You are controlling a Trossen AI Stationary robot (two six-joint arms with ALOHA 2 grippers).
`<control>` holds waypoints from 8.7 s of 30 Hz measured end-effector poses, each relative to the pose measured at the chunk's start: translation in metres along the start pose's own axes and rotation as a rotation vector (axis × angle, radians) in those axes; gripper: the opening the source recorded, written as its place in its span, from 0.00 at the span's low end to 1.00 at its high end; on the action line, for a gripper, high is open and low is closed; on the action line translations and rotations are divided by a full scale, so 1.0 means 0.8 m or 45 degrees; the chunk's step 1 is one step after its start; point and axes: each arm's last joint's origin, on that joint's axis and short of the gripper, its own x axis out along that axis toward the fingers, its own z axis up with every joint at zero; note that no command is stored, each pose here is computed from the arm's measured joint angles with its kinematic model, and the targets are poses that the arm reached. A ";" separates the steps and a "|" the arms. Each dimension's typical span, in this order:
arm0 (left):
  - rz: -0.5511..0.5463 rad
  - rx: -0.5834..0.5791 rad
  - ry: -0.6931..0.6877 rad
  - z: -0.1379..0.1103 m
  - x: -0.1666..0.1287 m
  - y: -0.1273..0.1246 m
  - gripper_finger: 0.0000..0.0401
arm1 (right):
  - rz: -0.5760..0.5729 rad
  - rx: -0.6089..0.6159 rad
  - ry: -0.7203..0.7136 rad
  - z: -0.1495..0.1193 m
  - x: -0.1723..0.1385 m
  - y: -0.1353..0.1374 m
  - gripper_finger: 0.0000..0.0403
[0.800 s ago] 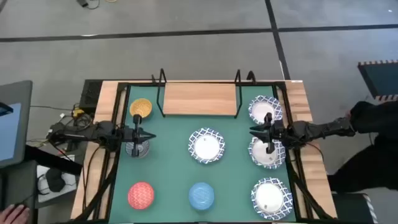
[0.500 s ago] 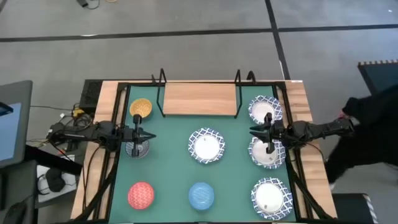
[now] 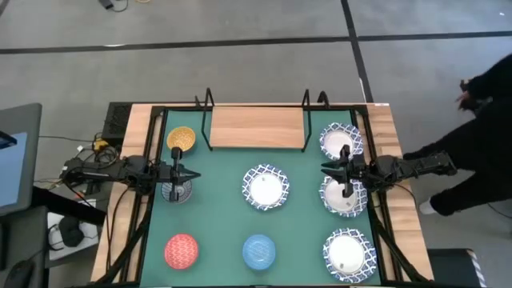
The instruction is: Place and stack bowls onto a shelf
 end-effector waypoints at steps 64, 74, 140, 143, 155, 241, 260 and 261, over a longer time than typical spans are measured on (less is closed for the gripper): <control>1.052 -0.754 0.120 0.123 0.003 0.056 0.25 | -0.048 0.813 -0.332 0.057 -0.003 0.001 0.29; 1.445 -0.473 0.538 0.110 0.062 0.092 0.42 | -0.142 0.625 -0.106 0.039 0.012 0.002 0.29; 1.165 -0.734 2.148 -0.016 0.047 0.219 0.03 | -0.610 0.854 -0.190 0.027 0.026 -0.030 0.38; 1.146 -0.646 2.264 0.012 0.045 0.219 0.01 | -0.622 0.856 -0.201 0.028 0.026 -0.031 0.33; 1.349 -0.533 1.874 0.150 0.036 0.231 0.00 | -0.628 0.904 -0.229 0.029 0.026 -0.030 0.25; 0.260 -0.575 1.209 0.192 0.207 0.008 0.37 | 0.114 0.512 1.247 -0.015 0.284 0.172 0.55; 0.201 -0.588 1.250 0.168 0.183 -0.064 0.37 | -0.247 0.505 1.577 -0.048 0.324 0.245 0.51; 0.195 -0.586 1.252 0.168 0.183 -0.064 0.37 | -0.257 0.527 1.580 -0.049 0.324 0.246 0.49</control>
